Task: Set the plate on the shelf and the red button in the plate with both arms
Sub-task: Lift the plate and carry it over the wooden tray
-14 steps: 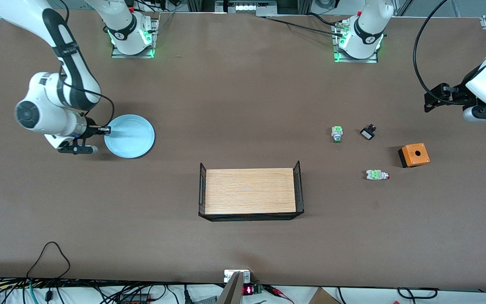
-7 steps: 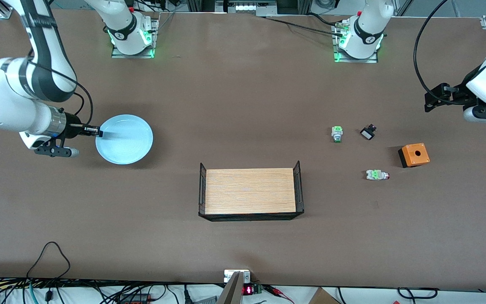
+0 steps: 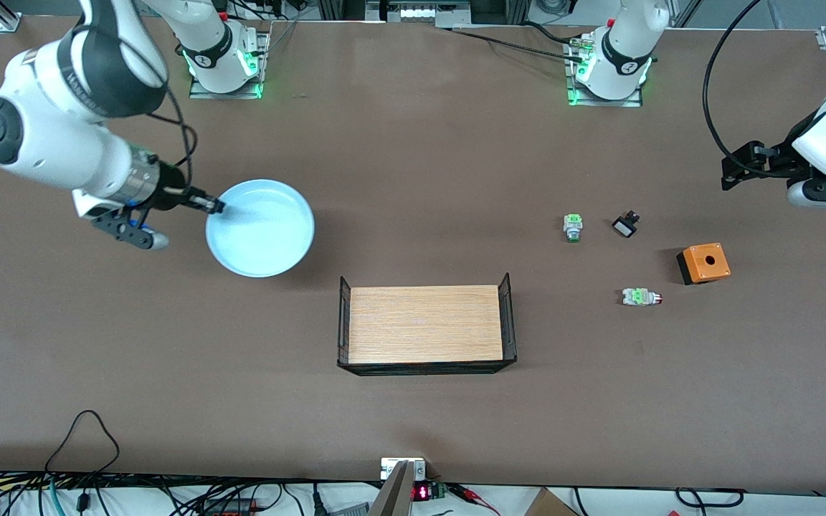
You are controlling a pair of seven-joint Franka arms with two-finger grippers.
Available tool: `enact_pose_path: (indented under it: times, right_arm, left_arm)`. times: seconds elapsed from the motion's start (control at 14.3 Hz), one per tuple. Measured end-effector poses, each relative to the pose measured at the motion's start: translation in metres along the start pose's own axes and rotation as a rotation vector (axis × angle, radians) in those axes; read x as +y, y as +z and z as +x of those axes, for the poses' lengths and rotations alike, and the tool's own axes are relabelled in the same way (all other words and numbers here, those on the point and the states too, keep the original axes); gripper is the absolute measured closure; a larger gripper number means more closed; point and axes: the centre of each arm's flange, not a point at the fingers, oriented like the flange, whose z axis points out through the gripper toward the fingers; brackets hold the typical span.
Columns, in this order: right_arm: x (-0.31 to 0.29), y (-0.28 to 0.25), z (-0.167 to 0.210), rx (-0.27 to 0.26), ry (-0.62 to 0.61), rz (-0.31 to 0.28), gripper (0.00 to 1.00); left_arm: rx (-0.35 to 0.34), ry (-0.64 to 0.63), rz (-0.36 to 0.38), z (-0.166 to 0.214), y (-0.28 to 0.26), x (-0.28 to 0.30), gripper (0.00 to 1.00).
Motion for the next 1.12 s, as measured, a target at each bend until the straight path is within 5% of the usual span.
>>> enact_pose_path:
  times: [0.49,1.12]
  right_arm:
    - [-0.066,-0.02,-0.05,-0.065,0.328,0.124,0.97]
    - [-0.148,0.017,-0.081,-0.036,0.52,0.225,0.97]
  left_arm:
    - [-0.001,0.0,0.0,0.0,0.0,0.0,0.0]
    - [-0.001,0.001,0.0,0.0,0.0,0.001,0.0]
